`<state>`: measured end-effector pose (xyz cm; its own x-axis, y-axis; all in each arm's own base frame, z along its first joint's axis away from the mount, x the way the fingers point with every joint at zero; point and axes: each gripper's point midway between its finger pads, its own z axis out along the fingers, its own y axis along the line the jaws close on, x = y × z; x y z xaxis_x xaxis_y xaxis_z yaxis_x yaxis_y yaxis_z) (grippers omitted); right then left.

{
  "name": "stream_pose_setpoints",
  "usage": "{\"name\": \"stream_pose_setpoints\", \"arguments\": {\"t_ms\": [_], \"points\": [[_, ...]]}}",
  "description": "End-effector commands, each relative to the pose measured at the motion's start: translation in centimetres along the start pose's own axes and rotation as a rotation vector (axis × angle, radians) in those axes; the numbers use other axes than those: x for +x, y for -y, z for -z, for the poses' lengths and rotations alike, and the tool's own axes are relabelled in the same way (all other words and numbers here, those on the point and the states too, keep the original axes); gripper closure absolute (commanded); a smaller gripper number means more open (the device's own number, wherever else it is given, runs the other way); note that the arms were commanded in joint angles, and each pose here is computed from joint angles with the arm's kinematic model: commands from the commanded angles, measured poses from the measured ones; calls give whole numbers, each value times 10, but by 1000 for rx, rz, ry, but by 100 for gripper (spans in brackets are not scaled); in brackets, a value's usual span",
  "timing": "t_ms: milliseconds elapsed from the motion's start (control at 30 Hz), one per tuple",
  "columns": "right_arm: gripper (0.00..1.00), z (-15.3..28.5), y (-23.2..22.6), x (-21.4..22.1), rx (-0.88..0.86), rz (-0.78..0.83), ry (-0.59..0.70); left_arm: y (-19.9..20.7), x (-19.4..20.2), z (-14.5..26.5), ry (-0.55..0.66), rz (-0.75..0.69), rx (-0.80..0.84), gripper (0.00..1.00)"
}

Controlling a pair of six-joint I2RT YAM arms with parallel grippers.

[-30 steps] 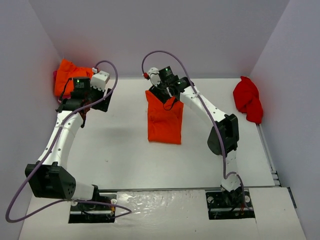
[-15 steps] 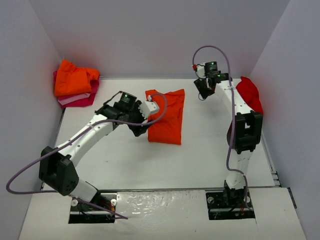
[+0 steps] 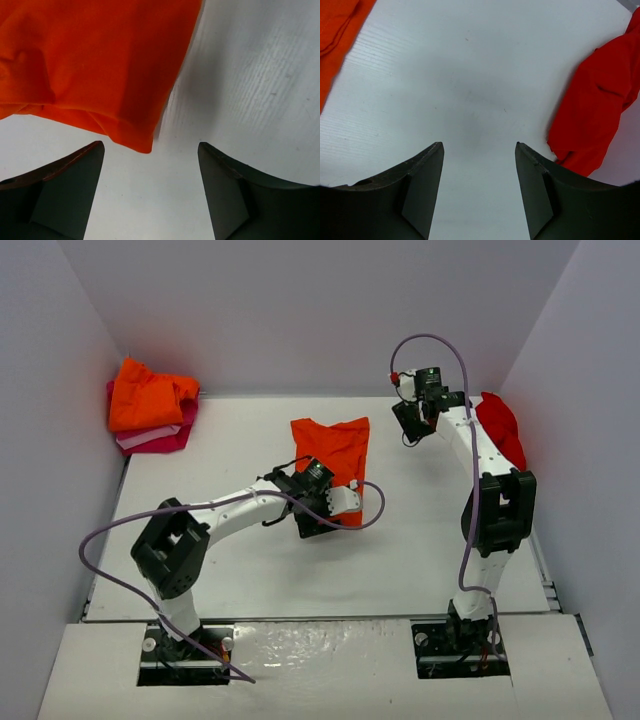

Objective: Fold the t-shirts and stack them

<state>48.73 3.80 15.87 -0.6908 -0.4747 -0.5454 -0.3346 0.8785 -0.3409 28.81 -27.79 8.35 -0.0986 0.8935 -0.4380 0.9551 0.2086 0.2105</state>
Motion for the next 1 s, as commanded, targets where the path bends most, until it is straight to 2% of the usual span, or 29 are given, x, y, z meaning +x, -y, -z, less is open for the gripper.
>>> {"name": "stream_pose_setpoints", "arguments": {"t_ms": [0, 167, 333, 367, 400, 433, 467, 533, 567, 700, 833, 967], "points": [[43, 23, 18, -17, 48, -33, 86, -33, -28, -10, 42, -50, -135, 27], [43, 24, 21, -12, 53, -42, 86, -49, -29, -32, 21, -51, -195, 28], [43, 25, 18, -3, 45, -37, 75, -45, -27, -45, 6, -60, -178, 28], [43, 24, 18, -2, 46, -38, 75, -42, -26, -46, 1, -68, -173, 32], [43, 24, 19, -1, 48, -40, 75, -40, -25, -48, -4, -77, -168, 40], [43, 24, 19, -1, 46, -41, 75, -38, -23, -50, -11, -79, -164, 60], [43, 23, 19, -1, 46, -41, 75, -37, -23, -50, -11, -79, -161, 64], [43, 23, 18, 1, 44, -44, 75, -25, -19, -52, -25, -88, -104, 93], [43, 23, 18, 2, 44, -44, 73, -17, -18, -51, -33, -98, -72, 100], [43, 25, 19, 4, 51, -39, 73, 25, -3, -30, -75, -178, 109, 100], [43, 24, 17, 5, 40, -43, 75, 71, 8, 16, -99, -207, 336, 100], [43, 23, 15, 4, 31, -50, 77, 97, 10, 69, -105, -205, 449, 100]]}}
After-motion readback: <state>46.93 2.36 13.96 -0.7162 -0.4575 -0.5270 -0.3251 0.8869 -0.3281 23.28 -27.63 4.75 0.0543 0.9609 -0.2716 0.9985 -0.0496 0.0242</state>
